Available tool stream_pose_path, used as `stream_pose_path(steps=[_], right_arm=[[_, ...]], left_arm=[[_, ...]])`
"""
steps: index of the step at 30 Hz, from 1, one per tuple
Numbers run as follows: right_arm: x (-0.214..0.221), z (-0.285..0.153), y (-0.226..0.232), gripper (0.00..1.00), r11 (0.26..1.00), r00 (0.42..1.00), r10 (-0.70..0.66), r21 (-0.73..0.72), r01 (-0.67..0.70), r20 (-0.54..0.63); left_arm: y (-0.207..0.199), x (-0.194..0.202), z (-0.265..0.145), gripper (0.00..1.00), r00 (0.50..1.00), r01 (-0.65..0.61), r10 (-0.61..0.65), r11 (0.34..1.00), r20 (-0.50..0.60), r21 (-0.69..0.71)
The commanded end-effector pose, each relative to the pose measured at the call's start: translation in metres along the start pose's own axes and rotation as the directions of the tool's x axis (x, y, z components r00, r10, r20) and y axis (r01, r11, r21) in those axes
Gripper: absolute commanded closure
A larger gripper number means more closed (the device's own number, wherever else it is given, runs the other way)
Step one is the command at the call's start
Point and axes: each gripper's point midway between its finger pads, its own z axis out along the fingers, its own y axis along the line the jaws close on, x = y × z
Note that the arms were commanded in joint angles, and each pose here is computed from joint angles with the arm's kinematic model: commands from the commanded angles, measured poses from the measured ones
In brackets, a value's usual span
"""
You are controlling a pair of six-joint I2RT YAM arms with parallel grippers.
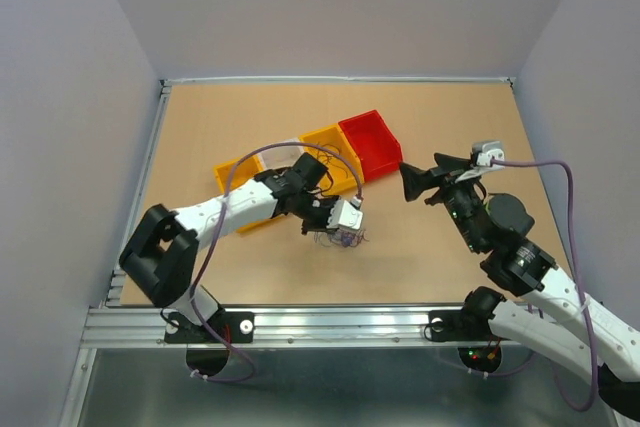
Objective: Untangle the cables
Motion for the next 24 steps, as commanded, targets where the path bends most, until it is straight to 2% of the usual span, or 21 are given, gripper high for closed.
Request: stream_pose_path(steps=[1,2,3,6,8,9,13,20,22,24], right_arm=[[-0.027,-0.014,0.014,0.08,0.990,0.980,-0.009,-0.138,0.036,0.197],[-0.027,-0.018,0.025,0.08,0.977,0.977,-0.009,-0.206,0.054,0.214],[-0.026,-0.026,0.044,0.07,0.944,0.971,-0.014,-0.317,0.092,0.239],[-0.022,-0.031,0.057,0.06,0.911,0.968,-0.028,-0.392,0.128,0.250],[-0.016,-0.040,0.079,0.05,0.835,0.958,-0.065,-0.510,0.206,0.280],[-0.004,-0.048,0.097,0.05,0.761,0.959,-0.085,-0.604,0.238,0.271],[0.027,-0.059,0.133,0.05,0.550,0.953,-0.159,-0.779,0.302,0.257],[0.058,-0.027,0.169,0.04,0.418,0.966,-0.202,-0.877,0.236,0.164],[0.060,-0.017,0.175,0.07,0.420,0.971,-0.196,-0.883,0.211,0.138],[0.069,0.003,0.177,0.10,0.453,0.971,-0.212,-0.870,0.196,0.108]], left_arm=[[0.016,-0.058,-0.045,1.00,0.978,-0.051,0.091,0.976,0.186,-0.210],[0.023,-0.071,-0.055,1.00,0.967,-0.069,0.131,0.961,0.220,-0.269],[0.021,-0.104,-0.100,1.00,0.929,-0.042,0.187,0.911,0.319,-0.411],[0.018,-0.124,-0.126,1.00,0.898,-0.033,0.236,0.878,0.372,-0.477],[0.017,-0.139,-0.146,1.00,0.877,-0.023,0.266,0.855,0.400,-0.519],[0.016,-0.143,-0.151,1.00,0.873,-0.022,0.274,0.849,0.404,-0.528],[0.014,-0.160,-0.172,1.00,0.855,-0.014,0.294,0.837,0.428,-0.547],[0.015,-0.181,-0.188,1.00,0.849,-0.013,0.286,0.852,0.445,-0.523],[0.014,-0.188,-0.195,1.00,0.841,-0.019,0.299,0.850,0.451,-0.527],[0.007,-0.196,-0.201,1.00,0.826,-0.029,0.309,0.858,0.471,-0.513]])
